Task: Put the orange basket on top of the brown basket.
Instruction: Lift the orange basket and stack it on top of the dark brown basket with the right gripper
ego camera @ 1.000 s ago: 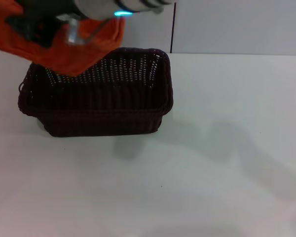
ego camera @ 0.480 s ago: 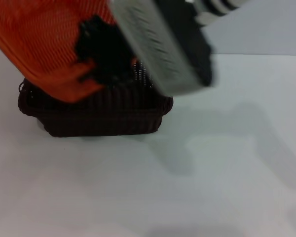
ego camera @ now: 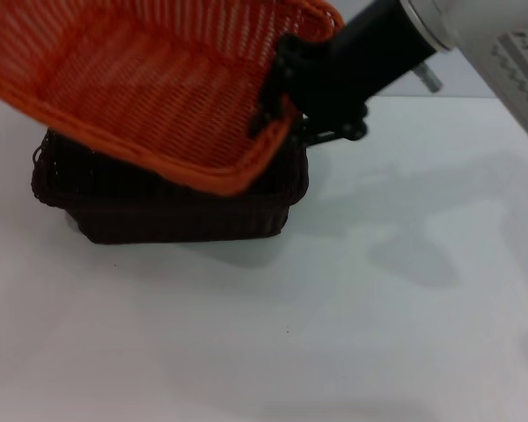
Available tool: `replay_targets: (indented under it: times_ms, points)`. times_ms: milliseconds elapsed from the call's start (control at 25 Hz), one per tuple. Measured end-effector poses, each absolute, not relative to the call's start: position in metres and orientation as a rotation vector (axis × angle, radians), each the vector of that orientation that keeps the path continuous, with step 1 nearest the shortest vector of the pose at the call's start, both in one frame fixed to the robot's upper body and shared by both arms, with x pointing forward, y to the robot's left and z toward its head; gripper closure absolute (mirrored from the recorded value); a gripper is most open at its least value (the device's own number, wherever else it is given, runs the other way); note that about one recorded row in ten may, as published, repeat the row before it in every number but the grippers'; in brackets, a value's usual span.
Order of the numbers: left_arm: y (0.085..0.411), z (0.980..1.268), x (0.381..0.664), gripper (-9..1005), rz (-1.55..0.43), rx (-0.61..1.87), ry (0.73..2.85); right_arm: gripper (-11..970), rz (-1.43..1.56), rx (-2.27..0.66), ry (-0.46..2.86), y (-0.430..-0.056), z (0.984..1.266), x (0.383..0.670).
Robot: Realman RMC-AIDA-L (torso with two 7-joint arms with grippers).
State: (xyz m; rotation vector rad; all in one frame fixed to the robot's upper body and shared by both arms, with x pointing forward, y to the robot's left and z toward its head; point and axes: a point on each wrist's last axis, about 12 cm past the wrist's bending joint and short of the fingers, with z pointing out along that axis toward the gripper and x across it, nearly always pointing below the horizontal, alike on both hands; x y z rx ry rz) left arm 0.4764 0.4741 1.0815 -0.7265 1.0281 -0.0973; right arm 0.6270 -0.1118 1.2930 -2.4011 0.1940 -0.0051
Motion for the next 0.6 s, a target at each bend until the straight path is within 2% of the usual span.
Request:
replay_targets:
  times_ms: [600]
  points:
    - [0.453,1.07,0.462,483,-0.172,-0.676,1.003,800,-0.047,-2.481,0.132,-0.131,1.286,0.62]
